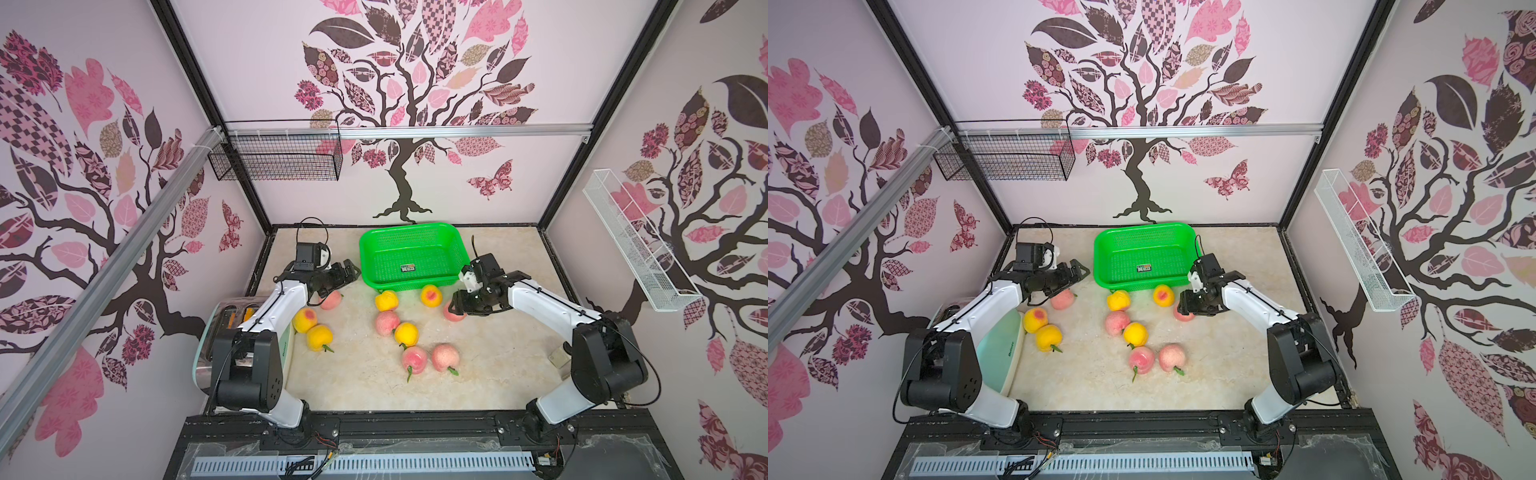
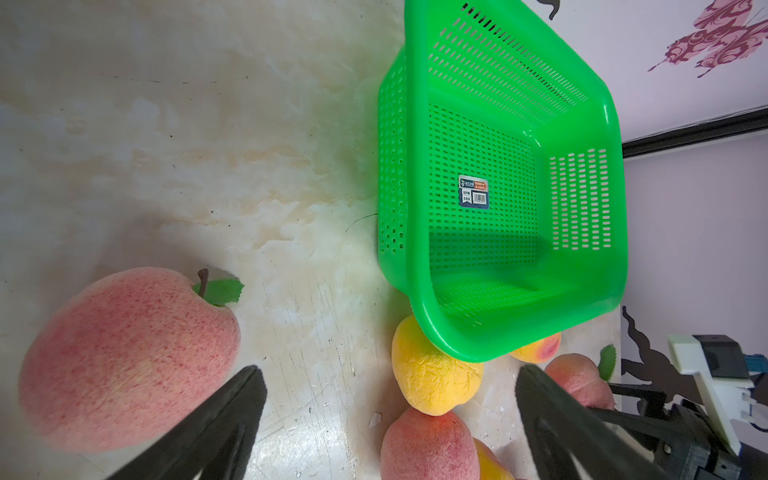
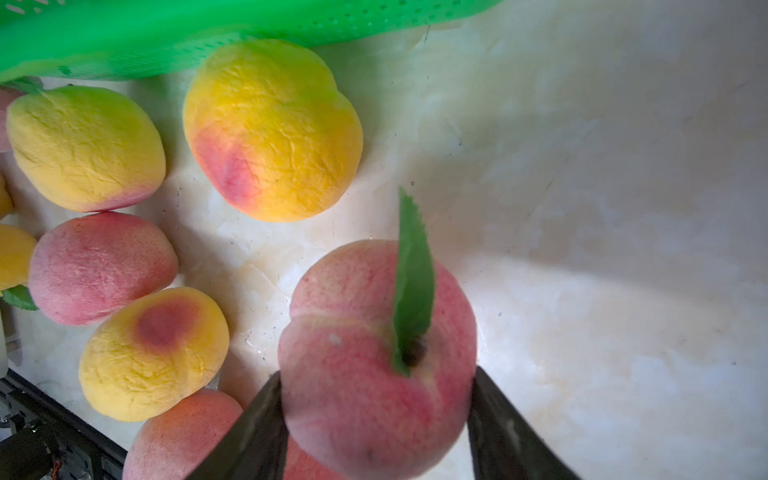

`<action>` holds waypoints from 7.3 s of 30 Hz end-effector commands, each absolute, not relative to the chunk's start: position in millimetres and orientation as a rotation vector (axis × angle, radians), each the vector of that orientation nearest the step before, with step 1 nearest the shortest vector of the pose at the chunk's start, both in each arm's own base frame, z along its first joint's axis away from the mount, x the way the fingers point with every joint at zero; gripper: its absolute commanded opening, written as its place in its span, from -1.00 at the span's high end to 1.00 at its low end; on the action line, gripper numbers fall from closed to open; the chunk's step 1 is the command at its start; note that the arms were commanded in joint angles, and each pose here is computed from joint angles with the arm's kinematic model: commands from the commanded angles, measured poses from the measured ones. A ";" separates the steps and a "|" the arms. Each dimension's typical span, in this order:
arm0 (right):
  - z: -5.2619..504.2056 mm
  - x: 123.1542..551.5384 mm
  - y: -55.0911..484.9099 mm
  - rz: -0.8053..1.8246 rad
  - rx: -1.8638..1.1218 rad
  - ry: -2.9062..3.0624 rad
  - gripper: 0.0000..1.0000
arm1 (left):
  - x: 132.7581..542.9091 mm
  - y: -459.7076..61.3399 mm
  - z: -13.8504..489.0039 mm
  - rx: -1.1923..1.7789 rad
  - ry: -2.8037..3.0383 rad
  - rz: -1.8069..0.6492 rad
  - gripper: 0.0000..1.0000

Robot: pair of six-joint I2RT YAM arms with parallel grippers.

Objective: Put the peaches into the basket
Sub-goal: Pick up the peach from the center of the board, then place the peach in the basket, then pick up the peach from the center of the board.

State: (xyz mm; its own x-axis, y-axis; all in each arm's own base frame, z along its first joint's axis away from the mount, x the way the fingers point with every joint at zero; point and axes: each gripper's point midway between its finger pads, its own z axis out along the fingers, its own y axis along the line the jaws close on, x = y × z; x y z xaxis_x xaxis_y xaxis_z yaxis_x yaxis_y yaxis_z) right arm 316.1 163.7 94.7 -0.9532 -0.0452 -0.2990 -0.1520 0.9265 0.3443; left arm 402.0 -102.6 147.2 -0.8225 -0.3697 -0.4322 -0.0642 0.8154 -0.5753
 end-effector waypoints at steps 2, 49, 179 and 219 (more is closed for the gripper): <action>126.2 316.8 163.7 0.521 -0.179 2.744 -0.19 | 407.4 -105.7 158.0 -0.284 2.427 -0.757 -0.96; 224.7 503.8 194.5 0.357 -0.147 2.349 -0.23 | 387.7 -103.9 154.8 -0.323 2.451 -0.767 -0.97; 156.1 369.1 152.2 0.490 -0.029 2.204 -0.57 | 389.1 -41.4 78.8 -0.469 2.691 0.076 -0.91; 149.3 368.9 155.0 0.494 -0.034 2.222 -0.57 | 395.5 -42.2 65.4 -0.481 2.712 -0.059 -0.15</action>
State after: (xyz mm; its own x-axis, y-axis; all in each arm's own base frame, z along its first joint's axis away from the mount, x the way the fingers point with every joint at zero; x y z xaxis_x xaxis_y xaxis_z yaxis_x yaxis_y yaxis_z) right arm 367.9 154.4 148.8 -0.6528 0.1374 -0.7450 -0.1923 0.9211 0.3384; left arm 391.5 -42.0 53.2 -0.8758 -0.3465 -0.3359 -0.3366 0.9374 -0.0893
